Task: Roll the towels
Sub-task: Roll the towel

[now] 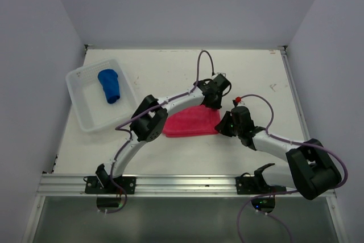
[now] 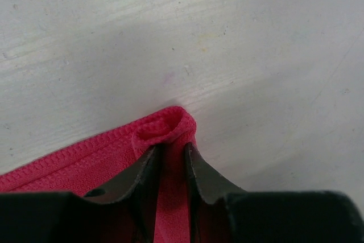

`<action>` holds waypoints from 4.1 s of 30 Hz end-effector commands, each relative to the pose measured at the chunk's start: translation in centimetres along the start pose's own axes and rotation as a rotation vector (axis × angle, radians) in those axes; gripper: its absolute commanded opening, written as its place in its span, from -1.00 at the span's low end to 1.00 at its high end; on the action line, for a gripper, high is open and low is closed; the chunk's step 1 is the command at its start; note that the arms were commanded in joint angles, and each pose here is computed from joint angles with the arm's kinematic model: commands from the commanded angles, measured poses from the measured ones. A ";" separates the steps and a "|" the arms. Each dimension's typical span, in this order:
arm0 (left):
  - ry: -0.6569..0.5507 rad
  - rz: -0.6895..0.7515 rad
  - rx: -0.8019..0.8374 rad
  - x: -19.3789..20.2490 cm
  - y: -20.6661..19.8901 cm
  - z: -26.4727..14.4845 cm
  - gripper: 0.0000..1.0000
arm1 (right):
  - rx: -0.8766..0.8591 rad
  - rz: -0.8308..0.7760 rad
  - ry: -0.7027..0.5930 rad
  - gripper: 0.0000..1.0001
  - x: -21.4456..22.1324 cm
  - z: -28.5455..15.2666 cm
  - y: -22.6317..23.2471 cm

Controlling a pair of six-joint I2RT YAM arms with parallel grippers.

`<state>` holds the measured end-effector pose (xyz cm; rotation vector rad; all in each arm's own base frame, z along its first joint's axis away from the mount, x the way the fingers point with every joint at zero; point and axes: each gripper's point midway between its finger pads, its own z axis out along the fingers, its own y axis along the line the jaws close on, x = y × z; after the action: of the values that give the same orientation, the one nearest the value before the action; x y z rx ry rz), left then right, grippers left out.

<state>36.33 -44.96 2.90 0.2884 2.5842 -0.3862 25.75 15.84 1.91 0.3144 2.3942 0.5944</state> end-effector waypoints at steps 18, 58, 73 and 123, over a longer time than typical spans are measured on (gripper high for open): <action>-0.026 -0.165 0.106 -1.6 -0.8 -1.4 -1.00 | 0.169 -0.204 0.006 -1.00 1.6 -1.4 -1.8; -0.221 -0.298 0.659 -5.2 0.8 -6.2 -1.00 | 0.723 -0.802 -0.219 -1.00 -1.0 -5.9 0.8; -0.194 -0.248 0.608 -3.2 2.6 -5.0 -1.00 | 0.800 -0.959 -0.152 -1.00 1.8 -3.7 1.5; -0.154 -0.130 0.429 1.6 7.1 -1.9 -1.00 | 0.649 -0.902 -0.097 -0.33 2.6 -3.0 6.4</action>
<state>34.73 -39.49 2.98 0.2414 2.3675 -1.1222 22.57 20.19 4.88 -0.5271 2.2279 -0.7114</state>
